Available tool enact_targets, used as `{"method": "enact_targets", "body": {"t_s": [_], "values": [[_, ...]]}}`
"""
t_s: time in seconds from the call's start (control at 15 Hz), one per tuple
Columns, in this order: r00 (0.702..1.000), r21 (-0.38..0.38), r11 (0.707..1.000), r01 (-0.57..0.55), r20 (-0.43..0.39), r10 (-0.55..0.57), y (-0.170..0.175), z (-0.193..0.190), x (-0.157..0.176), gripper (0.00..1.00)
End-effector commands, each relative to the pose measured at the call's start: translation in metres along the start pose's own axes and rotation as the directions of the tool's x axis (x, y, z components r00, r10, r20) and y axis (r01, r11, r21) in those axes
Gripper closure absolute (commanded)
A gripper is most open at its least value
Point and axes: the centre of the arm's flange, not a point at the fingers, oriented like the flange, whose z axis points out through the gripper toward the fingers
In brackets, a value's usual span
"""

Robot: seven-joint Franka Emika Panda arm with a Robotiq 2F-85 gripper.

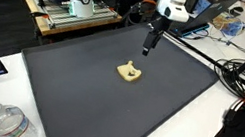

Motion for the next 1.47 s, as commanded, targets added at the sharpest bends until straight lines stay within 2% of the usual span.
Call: {"method": "enact_targets", "body": {"t_s": [0.0,0.33,0.6,0.8,0.93,1.07,1.4], "values": [[0.997,-0.149,0.986,-0.070,0.030,0.075,-0.023,-0.015,0.023,0.00],[0.988,-0.274,0.957,-0.098,0.090,0.127,-0.059,-0.023,0.035,0.00],[0.978,-0.386,0.917,-0.103,0.130,0.164,-0.087,-0.019,0.042,0.00],[0.978,-0.448,0.893,-0.050,0.158,0.134,-0.107,-0.008,0.049,0.00],[0.979,-0.461,0.887,-0.022,0.170,0.113,-0.115,-0.002,0.052,0.00],[0.980,-0.437,0.900,-0.016,0.170,0.100,-0.116,0.003,0.057,0.00],[0.991,-0.313,0.949,-0.030,0.118,0.070,-0.080,0.001,0.074,0.00]]}}
